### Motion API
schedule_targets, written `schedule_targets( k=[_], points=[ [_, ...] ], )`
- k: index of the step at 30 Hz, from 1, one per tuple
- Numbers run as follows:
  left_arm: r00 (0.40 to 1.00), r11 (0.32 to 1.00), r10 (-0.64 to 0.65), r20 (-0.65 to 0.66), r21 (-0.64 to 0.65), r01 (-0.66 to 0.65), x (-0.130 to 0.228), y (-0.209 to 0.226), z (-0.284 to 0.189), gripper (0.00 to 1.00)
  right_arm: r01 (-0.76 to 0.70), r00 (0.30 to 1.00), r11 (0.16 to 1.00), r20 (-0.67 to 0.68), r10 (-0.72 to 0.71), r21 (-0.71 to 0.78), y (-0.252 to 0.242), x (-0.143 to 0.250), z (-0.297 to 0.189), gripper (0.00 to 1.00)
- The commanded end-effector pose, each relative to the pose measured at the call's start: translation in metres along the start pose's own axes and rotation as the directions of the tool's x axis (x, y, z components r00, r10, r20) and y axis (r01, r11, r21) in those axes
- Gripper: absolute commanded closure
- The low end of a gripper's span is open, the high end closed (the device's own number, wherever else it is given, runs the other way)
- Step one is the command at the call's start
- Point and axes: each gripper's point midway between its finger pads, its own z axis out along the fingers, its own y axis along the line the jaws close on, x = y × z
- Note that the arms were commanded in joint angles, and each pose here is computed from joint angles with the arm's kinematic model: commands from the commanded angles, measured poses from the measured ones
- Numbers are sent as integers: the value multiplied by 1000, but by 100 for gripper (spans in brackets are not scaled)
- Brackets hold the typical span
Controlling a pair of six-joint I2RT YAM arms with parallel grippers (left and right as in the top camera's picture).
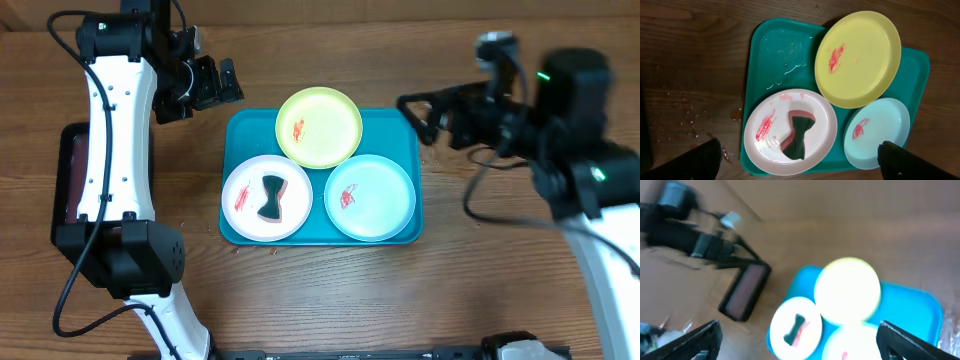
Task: Clean dirty plates on tray and stack at the side
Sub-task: 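Move the right gripper to the white plate's rim and grasp it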
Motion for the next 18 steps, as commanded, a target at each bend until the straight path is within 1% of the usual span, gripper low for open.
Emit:
schedule_targets(
  k=[1, 4, 5, 6, 7, 8, 11, 12, 13, 14, 16, 18],
  points=[
    [1000, 1000, -3, 3, 14, 3, 0, -5, -1, 0, -77, 996, 989, -38, 83, 128, -8, -1, 29, 0],
    [1000, 1000, -4, 3, 14, 4, 0, -5, -1, 0, -55, 990, 995, -122, 65, 83, 6, 17, 62, 0],
    [1000, 1000, -4, 2, 14, 4, 0, -5, -1, 0, -49, 986, 996, -154, 60, 74, 9, 25, 74, 2],
    [1000, 1000, -4, 2, 14, 4, 0, -5, -1, 0, -44, 982, 997, -182, 56, 67, 13, 33, 84, 15],
    [1000, 1000, -4, 0, 13, 4, 0, -4, -1, 5, -44, 975, 997, -216, 56, 61, 16, 42, 96, 25],
    [1000, 1000, -5, -2, 13, 5, 1, -4, -1, 7, -56, 967, 997, -246, 69, 61, 18, 51, 107, 32],
    [1000, 1000, -4, -1, 13, 4, 1, -4, -1, 10, -122, 940, 984, -304, 156, 129, 13, 76, 137, 40],
    [1000, 1000, -4, -1, 13, 4, 1, -4, -1, 10, -140, 930, 976, -315, 188, 168, 8, 84, 146, 40],
    [1000, 1000, -4, -1, 13, 4, 1, -4, -1, 2, -157, 921, 965, -321, 220, 210, 3, 92, 154, 40],
    [1000, 1000, -3, -1, 13, 3, 1, -5, -1, 0, -174, 912, 947, -319, 259, 271, -6, 102, 165, 40],
    [1000, 1000, -2, -1, 13, 2, 1, -5, -1, 0, -202, 898, 913, -306, 316, 354, -17, 115, 178, 41],
    [1000, 1000, -2, -2, 13, 2, 1, -5, -1, 0, -200, 891, 894, -306, 336, 401, -23, 128, 191, 43]
  ],
)
